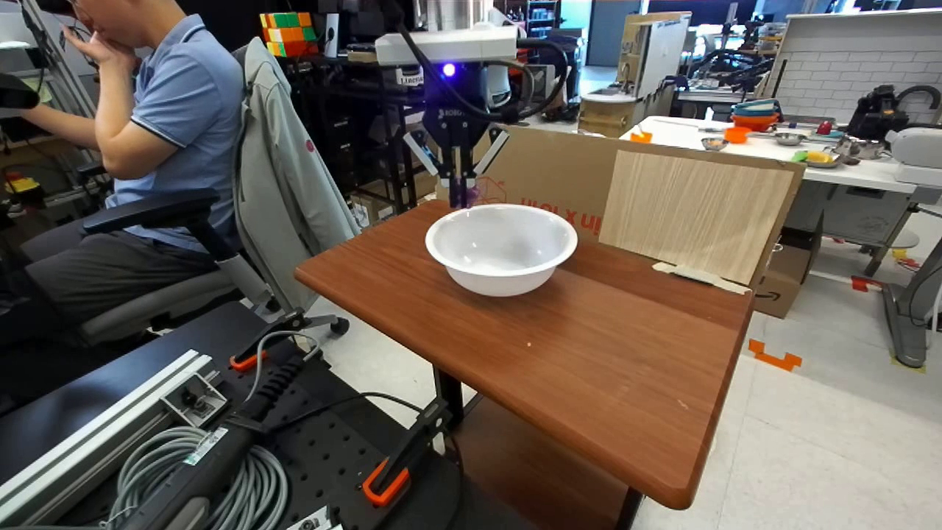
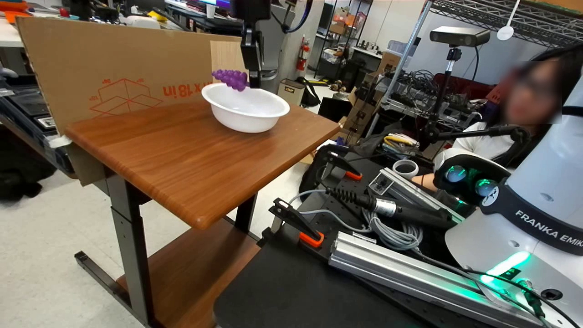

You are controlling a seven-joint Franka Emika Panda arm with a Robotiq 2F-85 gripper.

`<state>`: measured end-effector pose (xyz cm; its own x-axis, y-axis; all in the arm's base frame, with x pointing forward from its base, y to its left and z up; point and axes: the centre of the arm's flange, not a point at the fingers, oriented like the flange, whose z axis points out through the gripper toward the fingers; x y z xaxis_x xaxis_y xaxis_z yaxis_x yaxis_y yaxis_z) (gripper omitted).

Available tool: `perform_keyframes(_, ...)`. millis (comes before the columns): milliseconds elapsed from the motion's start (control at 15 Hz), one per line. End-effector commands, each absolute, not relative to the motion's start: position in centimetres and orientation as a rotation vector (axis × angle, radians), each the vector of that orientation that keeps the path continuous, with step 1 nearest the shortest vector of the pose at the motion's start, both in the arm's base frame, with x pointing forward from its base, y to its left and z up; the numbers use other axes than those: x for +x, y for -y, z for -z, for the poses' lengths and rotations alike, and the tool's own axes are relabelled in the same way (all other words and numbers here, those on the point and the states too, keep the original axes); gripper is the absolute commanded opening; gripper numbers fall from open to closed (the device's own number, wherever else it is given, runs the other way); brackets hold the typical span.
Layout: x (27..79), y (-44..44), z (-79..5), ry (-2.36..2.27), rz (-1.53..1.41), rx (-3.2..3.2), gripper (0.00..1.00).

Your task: Put the purple thing in the bowl

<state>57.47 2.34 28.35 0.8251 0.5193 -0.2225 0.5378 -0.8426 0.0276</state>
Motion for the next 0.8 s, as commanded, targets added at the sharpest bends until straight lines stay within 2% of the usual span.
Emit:
perform_keyframes(0, 58.4, -2.0, -24.9, -0.803, 0.432, 2.888, 0.02)
perform_keyframes(333, 58.6, 1.0, -22.2, -0.712, 0.532, 2.906, 0.02)
perform_keyframes(400, 58.5, 1.4, -22.1, -0.689, 0.548, 2.9, 0.34)
perform_keyframes(467, 58.4, 1.8, -22.0, -0.669, 0.558, 2.901, 0.36)
perform_keyframes(733, 56.3, 2.2, -25.0, -0.597, 0.45, 2.934, 0.63)
